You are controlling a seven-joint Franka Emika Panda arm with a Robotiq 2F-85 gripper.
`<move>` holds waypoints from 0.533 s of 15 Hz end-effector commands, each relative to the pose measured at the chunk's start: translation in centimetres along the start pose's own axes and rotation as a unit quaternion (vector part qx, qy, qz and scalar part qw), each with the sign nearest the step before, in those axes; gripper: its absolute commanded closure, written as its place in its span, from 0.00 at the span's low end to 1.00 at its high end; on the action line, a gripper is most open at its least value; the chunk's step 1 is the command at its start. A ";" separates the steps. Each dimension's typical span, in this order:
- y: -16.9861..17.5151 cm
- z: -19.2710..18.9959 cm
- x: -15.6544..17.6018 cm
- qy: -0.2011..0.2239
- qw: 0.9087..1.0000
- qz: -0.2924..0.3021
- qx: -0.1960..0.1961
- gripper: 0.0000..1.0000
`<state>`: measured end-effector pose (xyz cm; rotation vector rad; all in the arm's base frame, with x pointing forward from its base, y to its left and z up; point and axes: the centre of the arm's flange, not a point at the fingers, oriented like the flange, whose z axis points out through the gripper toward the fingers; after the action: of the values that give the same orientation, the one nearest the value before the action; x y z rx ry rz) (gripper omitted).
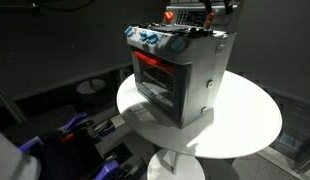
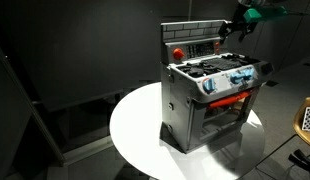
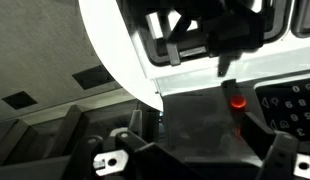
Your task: Push the top orange button on the right side of the stoves button display
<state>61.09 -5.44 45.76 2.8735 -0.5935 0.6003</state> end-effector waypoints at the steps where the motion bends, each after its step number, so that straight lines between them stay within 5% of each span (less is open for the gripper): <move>1: -0.8 0.6 1.6 0.002 1.000 0.008 -0.006 0.00; 8: -1.0 1.6 2.4 0.000 1.000 0.007 -0.005 0.00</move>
<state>62.60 -5.51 45.10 2.8679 -0.5924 0.5970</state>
